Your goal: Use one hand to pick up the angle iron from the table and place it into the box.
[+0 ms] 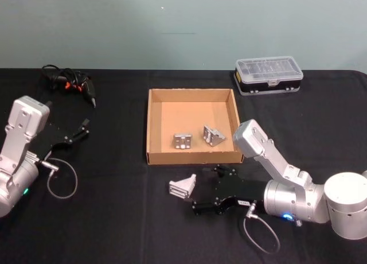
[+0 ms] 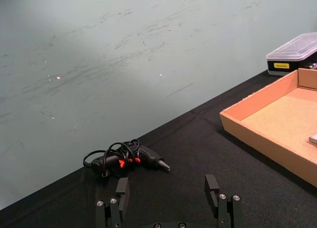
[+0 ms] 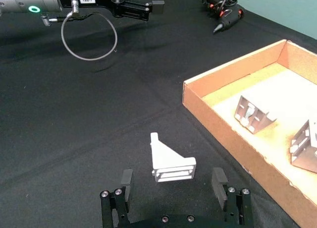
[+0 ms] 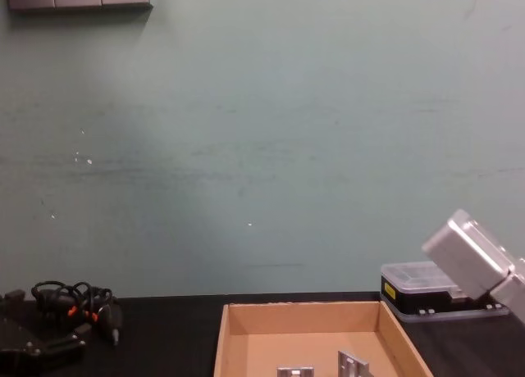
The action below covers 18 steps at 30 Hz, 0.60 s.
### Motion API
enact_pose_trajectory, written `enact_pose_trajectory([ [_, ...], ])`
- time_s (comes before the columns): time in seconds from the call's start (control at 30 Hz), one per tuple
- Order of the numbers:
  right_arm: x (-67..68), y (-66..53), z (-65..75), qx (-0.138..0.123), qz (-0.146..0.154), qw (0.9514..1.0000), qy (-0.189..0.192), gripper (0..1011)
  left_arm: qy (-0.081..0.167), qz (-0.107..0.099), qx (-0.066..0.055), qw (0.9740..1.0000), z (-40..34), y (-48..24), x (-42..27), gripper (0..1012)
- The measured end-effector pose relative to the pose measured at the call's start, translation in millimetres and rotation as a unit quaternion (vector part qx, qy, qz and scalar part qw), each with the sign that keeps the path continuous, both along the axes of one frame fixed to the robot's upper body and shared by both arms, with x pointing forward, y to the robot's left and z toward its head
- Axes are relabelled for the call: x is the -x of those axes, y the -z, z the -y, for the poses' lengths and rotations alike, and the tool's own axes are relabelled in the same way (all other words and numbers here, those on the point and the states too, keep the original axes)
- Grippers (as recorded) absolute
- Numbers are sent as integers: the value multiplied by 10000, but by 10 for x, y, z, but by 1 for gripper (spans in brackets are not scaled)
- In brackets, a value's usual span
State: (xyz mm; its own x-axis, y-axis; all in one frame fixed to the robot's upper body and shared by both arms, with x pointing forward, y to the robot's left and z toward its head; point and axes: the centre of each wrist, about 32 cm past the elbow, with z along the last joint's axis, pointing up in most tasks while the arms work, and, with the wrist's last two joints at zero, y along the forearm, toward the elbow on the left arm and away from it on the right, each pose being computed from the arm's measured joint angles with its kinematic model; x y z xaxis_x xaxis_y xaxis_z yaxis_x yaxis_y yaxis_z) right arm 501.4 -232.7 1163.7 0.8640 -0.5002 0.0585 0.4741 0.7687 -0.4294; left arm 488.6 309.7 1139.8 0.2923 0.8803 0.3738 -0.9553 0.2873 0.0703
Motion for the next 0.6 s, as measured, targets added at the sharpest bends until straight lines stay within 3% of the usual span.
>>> enact_pose_trajectory([
  [0.6, -148, 4, -132, 23, 7, 10000, -93, 1004, 0, 0, 0, 10000, 0, 0, 0, 1000],
])
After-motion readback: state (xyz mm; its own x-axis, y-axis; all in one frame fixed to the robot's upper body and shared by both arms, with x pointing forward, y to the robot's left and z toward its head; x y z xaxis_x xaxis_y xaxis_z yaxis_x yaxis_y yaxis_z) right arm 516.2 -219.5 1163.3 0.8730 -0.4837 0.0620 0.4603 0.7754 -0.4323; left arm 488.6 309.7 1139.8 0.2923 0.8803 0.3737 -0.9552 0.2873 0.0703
